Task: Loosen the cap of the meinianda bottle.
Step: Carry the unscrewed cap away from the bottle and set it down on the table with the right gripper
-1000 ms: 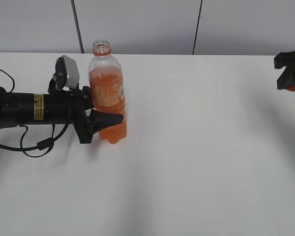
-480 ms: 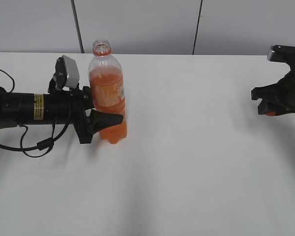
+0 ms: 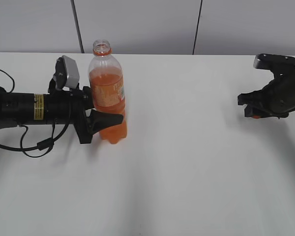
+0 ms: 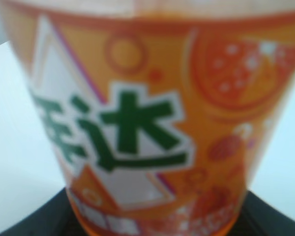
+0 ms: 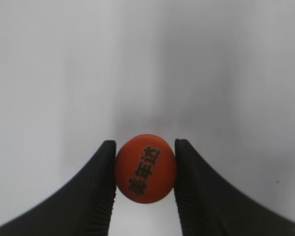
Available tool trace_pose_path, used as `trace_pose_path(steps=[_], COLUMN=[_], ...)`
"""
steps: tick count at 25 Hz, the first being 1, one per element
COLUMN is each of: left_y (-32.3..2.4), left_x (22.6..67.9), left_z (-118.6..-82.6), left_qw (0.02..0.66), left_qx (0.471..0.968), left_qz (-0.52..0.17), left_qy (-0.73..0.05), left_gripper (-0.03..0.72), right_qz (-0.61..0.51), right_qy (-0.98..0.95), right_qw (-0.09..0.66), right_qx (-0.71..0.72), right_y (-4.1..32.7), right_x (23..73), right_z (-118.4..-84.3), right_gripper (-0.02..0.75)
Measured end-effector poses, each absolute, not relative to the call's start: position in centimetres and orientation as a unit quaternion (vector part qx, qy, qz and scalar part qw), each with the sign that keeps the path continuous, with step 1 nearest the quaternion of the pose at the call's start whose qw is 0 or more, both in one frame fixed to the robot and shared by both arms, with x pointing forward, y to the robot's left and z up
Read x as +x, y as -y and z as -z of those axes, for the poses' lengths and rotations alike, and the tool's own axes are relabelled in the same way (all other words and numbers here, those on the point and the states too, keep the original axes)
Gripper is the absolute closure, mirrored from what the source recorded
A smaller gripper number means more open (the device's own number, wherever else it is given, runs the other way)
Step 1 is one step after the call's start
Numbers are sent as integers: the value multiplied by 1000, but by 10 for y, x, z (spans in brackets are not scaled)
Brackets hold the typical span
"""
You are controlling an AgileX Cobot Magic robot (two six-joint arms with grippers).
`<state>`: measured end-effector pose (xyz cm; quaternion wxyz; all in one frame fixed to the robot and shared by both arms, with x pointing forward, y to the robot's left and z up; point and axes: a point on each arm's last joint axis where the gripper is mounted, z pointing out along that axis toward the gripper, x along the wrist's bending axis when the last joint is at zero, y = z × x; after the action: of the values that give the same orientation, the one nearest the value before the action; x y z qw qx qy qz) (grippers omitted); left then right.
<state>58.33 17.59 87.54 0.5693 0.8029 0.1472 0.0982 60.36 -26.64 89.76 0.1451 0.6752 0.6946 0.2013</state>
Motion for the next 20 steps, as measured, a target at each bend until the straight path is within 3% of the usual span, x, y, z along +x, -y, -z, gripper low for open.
trace_pose_path(steps=[11, 14, 17, 20], left_y=[-176, -176, -176, -176], left_x=[583, 583, 583, 583], left_z=[-875, -875, -875, -875], left_qw=[569, 569, 569, 569], left_qx=[803, 803, 803, 803], left_qz=[-98, -98, -98, -98], left_qy=[-147, -146, -146, -146], left_gripper=[288, 288, 288, 288], right_qz=[-199, -197, -197, -196], right_qy=[-685, -686, -686, -687], right_qw=[137, 133, 133, 133], right_qx=[687, 688, 687, 687], right_y=[266, 266, 266, 266], right_x=[605, 604, 604, 604], right_z=[-885, -885, -885, -885], right_gripper=[458, 351, 183, 127])
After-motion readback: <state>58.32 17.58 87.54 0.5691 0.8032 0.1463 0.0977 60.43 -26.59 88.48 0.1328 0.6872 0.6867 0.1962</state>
